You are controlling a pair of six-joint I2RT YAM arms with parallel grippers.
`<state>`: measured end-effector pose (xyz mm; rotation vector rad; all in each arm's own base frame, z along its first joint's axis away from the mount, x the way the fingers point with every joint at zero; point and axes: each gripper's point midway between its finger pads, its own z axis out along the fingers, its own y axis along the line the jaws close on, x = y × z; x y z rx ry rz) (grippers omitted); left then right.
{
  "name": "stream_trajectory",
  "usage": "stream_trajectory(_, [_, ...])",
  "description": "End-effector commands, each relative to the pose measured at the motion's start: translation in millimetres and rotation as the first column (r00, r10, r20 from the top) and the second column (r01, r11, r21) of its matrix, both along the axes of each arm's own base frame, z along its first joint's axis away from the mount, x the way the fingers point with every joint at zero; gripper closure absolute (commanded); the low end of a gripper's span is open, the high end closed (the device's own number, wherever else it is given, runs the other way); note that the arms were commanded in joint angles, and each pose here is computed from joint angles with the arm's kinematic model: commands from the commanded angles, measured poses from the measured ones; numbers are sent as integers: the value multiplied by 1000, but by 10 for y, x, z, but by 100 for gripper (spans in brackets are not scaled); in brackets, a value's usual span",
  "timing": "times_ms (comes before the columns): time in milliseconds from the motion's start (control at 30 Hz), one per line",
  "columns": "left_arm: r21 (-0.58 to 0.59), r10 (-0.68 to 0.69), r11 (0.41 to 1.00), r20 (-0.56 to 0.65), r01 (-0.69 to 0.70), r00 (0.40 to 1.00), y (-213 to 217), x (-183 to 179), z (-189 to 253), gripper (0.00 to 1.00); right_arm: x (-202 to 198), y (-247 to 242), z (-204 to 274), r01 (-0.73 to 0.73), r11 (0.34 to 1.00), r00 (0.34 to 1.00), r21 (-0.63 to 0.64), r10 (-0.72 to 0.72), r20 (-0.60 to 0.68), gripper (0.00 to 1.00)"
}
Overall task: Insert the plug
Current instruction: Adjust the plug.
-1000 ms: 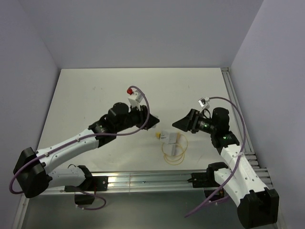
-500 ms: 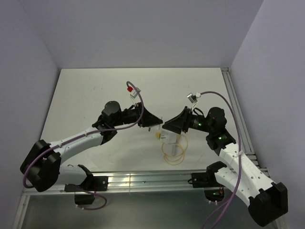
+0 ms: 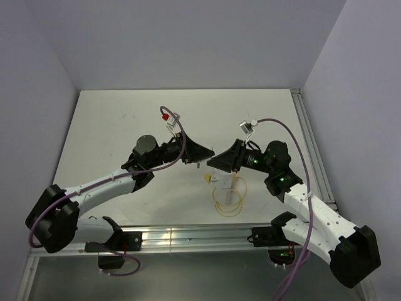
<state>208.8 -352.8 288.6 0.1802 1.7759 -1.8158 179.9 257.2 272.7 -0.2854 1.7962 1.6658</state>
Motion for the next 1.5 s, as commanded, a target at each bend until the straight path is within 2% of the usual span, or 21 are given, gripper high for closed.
stream_trajectory(0, [-67, 7, 998, 78, -2, 997, -42, -31, 350, 100, 24, 51, 249, 10, 997, 998, 71, -14, 65, 46])
stream_trajectory(100, [-66, -14, 998, 81, 19, 997, -104, -66, 351, 100, 25, 87, 261, -3, 997, 998, 83, -2, 61, 46])
stream_trajectory(267, [-80, -26, 996, 83, 32, 996, -107, -99, 357, 100, 42, 99, 220, 4, 997, 999, 79, -8, 48, 65])
stream_trajectory(300, [-82, -33, 996, 90, 40, 995, -106, -114, 373, 99, 32, 97, 229, 0, 996, 998, 87, -5, 59, 71])
stream_trajectory(333, [-81, -36, 996, 88, 43, 996, -106, -120, 369, 98, 26, 95, 227, -1, 996, 998, 91, -4, 60, 96])
stream_trajectory(367, [-82, -36, 996, 90, 43, 995, -105, -121, 368, 86, 28, 89, 237, 6, 995, 998, 97, -11, 55, 100])
stream_trajectory(433, [-79, -18, 997, 91, 25, 996, -82, -110, 376, 63, -4, 74, 241, 3, 994, 998, 107, -9, 61, 100])
stream_trajectory(500, [-69, 8, 998, 117, 0, 993, -47, -79, 389, 24, 30, 57, 184, 33, 995, 999, 91, -37, 38, 100])
stream_trajectory(533, [-53, 41, 998, 112, -35, 993, 0, -48, 385, 8, 32, 40, 178, 46, 995, 998, 85, -50, 38, 100])
stream_trajectory(567, [-41, 71, 997, 138, -66, 988, 46, -10, 388, 1, 48, 30, 156, 60, 996, 997, 73, -63, 40, 100])
stream_trajectory(600, [-50, 114, 993, 158, -107, 981, 155, 6, 480, 1, 65, 24, 94, 75, 996, 997, 51, -76, 16, 100])
stream_trajectory(667, [-13, 221, 975, 157, -222, 963, 311, 124, 382, 1, 85, 7, 62, 92, 995, 996, 31, -92, 16, 100])
stream_trajectory(700, [-37, 275, 961, 182, -273, 944, 451, 116, 502, 1, 110, -10, 32, 114, 993, 993, 21, -114, 4, 100])
stream_trajectory(733, [-5, 303, 952, 169, -307, 938, 520, 126, 377, 1, 105, -32, 45, 126, 992, 992, 22, -126, 15, 100])
stream_trajectory(800, [-35, 378, 925, 185, -378, 907, 697, 123, 453, 1, 132, -69, 64, 159, 987, 987, 30, -160, 26, 100])
stream_trajectory(933, [-58, 306, 952, 200, -300, 931, 665, -47, 341, 1, 77, -127, 251, 177, 978, 981, 106, -184, 62, 100])
stream_trajectory(967, [-110, 273, 961, 211, -255, 939, 639, -122, 440, 1, 76, -135, 281, 181, 976, 980, 120, -190, 66, 100])
stream_trajectory(1067, [-157, 235, 966, 190, -207, 953, 583, -168, 422, 2, 54, -148, 362, 178, 970, 979, 168, -192, 71, 100])
stream_trajectory(1200, [-172, 240, 962, 173, -211, 955, 557, -129, 393, 3, 37, -213, 521, 202, 949, 970, 242, -229, 85, 100])
stream_trajectory(1333, [-208, 221, 961, 171, -184, 960, 505, -136, 480, 10, 46, -248, 583, 233, 936, 961, 265, -263, 86, 100])
stream_trajectory(1467, [-240, 159, 964, 187, -112, 969, 400, -212, 565, 14, 35, -191, 605, 200, 944, 969, 262, -230, 89, 100])
